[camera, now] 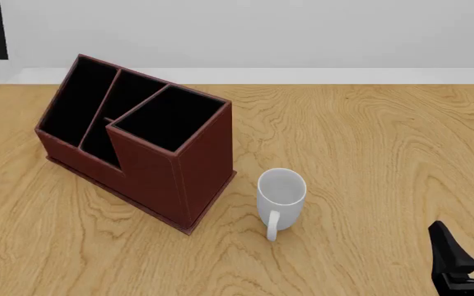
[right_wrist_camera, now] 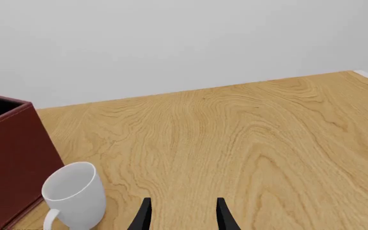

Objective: Pick up the book and place it in the front compartment of the caddy.

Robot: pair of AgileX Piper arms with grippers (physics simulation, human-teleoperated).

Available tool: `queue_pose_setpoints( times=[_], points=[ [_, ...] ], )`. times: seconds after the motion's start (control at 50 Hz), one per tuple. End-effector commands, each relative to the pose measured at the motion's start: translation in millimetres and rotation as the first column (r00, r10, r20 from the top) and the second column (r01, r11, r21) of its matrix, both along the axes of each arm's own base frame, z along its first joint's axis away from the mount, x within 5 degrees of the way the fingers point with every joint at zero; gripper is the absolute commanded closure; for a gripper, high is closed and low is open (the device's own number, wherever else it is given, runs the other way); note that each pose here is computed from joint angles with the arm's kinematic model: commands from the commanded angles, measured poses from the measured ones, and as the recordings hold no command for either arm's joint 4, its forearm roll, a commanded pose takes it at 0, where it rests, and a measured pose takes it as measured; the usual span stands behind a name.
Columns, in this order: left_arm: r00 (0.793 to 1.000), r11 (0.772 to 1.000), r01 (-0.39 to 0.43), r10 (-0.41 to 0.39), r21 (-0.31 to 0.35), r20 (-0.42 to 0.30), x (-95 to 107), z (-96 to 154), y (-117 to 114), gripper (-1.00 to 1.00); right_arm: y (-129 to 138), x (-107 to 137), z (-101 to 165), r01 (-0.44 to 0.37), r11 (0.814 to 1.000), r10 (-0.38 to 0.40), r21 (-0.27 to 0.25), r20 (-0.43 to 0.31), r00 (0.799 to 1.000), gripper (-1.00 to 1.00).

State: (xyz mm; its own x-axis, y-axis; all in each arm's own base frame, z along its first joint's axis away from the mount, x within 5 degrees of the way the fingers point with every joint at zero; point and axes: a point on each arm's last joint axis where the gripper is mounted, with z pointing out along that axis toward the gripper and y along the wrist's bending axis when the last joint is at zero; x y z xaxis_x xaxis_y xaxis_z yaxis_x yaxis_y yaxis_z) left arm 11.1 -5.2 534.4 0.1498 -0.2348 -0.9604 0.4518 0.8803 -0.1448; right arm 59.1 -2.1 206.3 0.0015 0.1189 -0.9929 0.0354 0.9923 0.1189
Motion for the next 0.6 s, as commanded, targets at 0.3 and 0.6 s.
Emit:
queue_pose_setpoints(
  times=[0.3,0.6],
  points=[
    [0.756,0.641,-0.625,0.357,-0.446,-0.549,291.5,-107.3,71.3,1.00,0.7,-0.1,-0.3,-0.012,0.999,0.012,-0.032,-0.004,1.000,-1.00],
    [0.648,0.435,-0.748,0.316,-0.502,-0.692,301.7,-153.0,108.0,1.00,0.9,-0.9,-0.3,-0.015,0.999,0.015,-0.039,0.001,1.000,-1.00]
  ],
)
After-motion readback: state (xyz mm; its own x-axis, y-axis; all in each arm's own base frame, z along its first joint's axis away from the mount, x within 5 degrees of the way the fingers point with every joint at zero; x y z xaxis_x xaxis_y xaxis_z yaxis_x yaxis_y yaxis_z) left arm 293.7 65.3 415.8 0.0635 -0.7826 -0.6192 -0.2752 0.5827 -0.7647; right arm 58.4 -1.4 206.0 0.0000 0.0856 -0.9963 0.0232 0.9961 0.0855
